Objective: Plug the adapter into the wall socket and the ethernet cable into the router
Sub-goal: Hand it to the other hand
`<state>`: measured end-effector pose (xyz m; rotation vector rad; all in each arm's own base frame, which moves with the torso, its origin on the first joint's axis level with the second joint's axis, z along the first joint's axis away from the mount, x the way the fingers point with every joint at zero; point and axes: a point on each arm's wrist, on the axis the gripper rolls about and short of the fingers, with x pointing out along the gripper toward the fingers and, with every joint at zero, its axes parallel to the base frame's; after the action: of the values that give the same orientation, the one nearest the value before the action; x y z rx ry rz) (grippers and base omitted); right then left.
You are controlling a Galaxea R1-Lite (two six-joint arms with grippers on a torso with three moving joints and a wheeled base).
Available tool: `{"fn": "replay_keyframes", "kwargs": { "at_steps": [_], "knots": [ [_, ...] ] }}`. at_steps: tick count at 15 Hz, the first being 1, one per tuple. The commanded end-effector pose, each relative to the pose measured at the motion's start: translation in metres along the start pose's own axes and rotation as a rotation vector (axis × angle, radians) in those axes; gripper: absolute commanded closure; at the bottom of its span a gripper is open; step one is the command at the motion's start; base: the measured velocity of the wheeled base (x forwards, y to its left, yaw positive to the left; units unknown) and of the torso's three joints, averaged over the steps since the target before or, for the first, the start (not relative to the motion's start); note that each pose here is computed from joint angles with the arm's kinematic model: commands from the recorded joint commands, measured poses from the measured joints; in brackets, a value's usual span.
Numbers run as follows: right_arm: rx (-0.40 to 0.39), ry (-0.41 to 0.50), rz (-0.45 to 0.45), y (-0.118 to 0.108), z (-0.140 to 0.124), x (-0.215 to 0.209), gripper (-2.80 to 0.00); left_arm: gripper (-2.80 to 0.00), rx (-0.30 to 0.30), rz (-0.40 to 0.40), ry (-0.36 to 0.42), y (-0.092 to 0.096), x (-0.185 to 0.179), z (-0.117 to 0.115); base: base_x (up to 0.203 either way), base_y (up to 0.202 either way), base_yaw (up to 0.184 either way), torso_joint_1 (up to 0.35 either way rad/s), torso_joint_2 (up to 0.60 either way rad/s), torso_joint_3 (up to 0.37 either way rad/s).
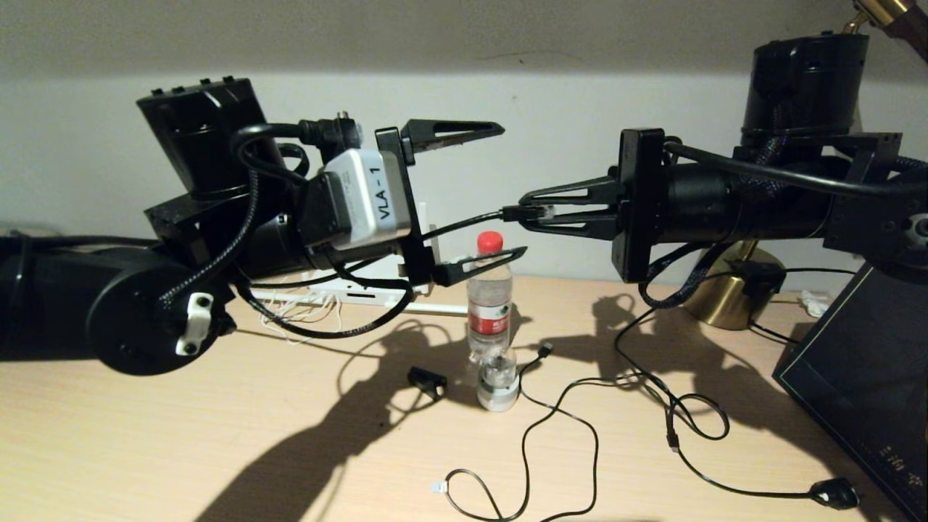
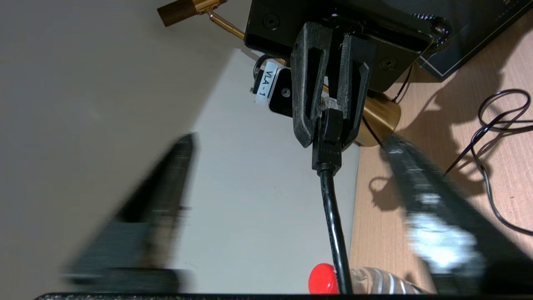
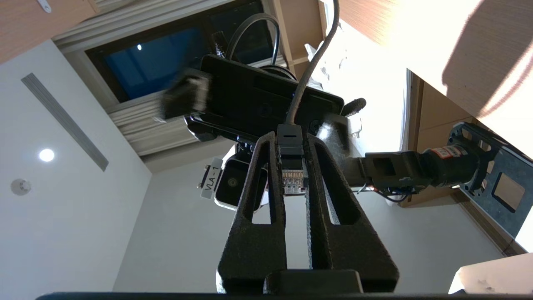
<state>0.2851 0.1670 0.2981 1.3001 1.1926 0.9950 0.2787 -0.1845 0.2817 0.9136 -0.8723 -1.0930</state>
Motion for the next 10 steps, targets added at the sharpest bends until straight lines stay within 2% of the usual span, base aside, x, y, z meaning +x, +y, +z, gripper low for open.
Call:
{"fn": "replay_keyframes", "kwargs": {
  "at_steps": [1,10],
  "knots": [
    [0.009,0.005,0.000,-0.0004,0.0004,0.0004,0.00,0.00,0.005,-0.002,-0.003,-0.0008,0.0004,-0.0007,0.000,0.000,0.000,0.000,0.00,0.000],
    [0.002,0.005,0.006,0.0031,-0.0031,-0.0026,0.00,0.00,0.000,-0.006,-0.001,-0.0027,-0.0003,-0.0011,0.000,0.000,0.000,0.000,0.00,0.000]
  ]
}}
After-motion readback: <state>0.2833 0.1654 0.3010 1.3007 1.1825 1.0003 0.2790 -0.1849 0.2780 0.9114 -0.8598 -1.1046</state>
